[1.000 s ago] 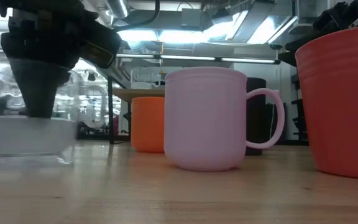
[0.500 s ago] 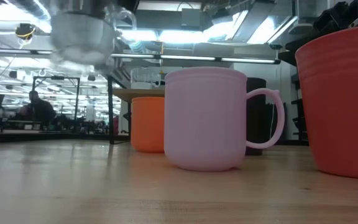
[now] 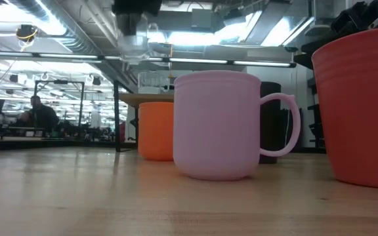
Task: Stack small to large cups/mugs on shelf
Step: Put the transparent mug on top of the shelf
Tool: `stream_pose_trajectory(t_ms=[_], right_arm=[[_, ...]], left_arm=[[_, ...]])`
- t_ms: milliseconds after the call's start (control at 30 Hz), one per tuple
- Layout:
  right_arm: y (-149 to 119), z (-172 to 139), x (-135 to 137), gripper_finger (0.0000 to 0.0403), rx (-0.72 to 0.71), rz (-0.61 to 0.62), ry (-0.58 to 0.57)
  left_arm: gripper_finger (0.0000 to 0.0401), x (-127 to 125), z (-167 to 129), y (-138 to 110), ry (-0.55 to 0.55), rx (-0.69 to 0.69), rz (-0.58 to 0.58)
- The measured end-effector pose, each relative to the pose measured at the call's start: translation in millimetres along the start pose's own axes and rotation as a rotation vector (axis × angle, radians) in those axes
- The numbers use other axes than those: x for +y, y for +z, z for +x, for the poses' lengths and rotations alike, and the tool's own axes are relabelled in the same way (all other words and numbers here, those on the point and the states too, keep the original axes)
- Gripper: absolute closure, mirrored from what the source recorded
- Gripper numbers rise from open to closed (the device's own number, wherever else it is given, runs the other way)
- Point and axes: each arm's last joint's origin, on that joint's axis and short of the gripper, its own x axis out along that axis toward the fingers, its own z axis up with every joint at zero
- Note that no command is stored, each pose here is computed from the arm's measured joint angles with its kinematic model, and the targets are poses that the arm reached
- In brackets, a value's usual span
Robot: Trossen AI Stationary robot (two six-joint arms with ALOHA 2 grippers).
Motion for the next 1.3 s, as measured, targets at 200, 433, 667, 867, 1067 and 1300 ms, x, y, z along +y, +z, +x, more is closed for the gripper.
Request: stream_pose_trajectory(t_ms=[200, 433, 667, 867, 1067, 1300], right_arm=[[0.7, 0.0, 0.1, 0.0249, -0.007, 0.045, 0.001], [0.7, 0.0, 0.1, 0.0249, -0.007, 0.022, 0.001], [0.6, 0.0, 0.1, 0.0249, -0.006, 0.018, 0.001], [0.6, 0.0, 0.1, 0.0249, -0.006, 0.016, 0.0], [0.5, 0.0, 0.0, 0.0249, -0.005, 0.015, 0.0], [0.4, 0.0, 0.0, 0.0249, -0.005, -0.011, -0.001]], left_arm=[[0.0401, 43.2, 9.0, 2.8, 0.008, 0.012, 0.029], [0.0401, 57.0, 37.4, 17.4, 0.013, 0.08, 0.02], [0.0401, 64.2, 64.9, 28.7, 0.026, 0.156, 0.036], [0.0401, 70.6, 68.4, 33.7, 0.04, 0.115, 0.042], [0.0401, 80.8, 69.2, 32.6, 0.052, 0.113, 0.05], [0.0401, 85.6, 72.7, 34.7, 0.052, 0.102, 0.051]])
